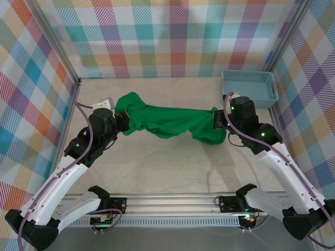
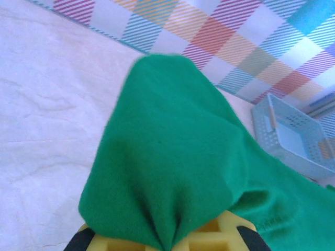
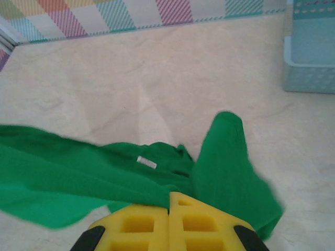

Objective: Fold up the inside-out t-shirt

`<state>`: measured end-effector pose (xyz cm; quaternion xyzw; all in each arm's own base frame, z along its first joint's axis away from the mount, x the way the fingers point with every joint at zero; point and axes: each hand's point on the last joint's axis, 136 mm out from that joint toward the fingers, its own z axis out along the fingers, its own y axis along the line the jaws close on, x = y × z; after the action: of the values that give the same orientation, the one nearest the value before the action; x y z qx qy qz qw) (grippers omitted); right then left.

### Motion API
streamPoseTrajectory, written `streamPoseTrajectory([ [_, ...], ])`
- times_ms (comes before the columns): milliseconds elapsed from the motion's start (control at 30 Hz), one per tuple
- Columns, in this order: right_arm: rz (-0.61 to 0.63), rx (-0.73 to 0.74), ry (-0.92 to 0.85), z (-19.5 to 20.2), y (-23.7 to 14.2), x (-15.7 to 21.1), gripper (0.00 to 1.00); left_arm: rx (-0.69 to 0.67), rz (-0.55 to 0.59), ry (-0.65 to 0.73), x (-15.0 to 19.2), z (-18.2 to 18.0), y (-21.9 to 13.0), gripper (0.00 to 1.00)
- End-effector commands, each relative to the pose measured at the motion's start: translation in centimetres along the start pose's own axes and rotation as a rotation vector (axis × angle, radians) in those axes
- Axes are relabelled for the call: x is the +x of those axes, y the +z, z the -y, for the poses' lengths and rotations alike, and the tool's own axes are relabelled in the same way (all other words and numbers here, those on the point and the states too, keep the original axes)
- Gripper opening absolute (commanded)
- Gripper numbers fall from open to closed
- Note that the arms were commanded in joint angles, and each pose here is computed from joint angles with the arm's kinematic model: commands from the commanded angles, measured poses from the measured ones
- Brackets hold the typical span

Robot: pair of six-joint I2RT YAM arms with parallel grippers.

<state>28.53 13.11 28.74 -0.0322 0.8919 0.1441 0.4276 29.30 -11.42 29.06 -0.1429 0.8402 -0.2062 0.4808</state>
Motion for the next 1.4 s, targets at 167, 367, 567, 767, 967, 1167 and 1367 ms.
streamPoseTrajectory([
  [167,-0.235,0.227,-0.034,4.2,6.3,5.6,0.0,-0.371,-0.329,0.13,6.1,-7.2,5.2,0.0],
  [367,-0.324,0.297,-0.02,5.6,9.3,5.8,0.03,-0.304,-0.407,0.143,7.0,-5.4,7.0,0.0],
  [567,-0.316,0.239,-0.046,4.1,9.1,6.5,0.46,-0.145,-0.491,0.093,9.1,-2.8,8.2,0.04],
  [767,-0.278,0.043,-0.051,-0.2,8.7,8.2,0.63,-0.067,-0.496,0.056,9.4,-1.2,9.2,0.05],
  [967,-0.249,0.005,0.053,-1.0,8.8,8.8,0.69,0.088,-0.473,0.115,8.5,6.7,9.9,0.03],
  [1167,-0.096,0.236,0.137,4.5,4.7,6.2,0.75,0.259,-0.549,0.252,13.1,15.4,9.8,0.05],
  [1367,-0.06,0.173,0.12,4.5,3.2,6.2,0.78,0.314,-0.637,0.318,18.3,15.1,8.2,0.41],
])
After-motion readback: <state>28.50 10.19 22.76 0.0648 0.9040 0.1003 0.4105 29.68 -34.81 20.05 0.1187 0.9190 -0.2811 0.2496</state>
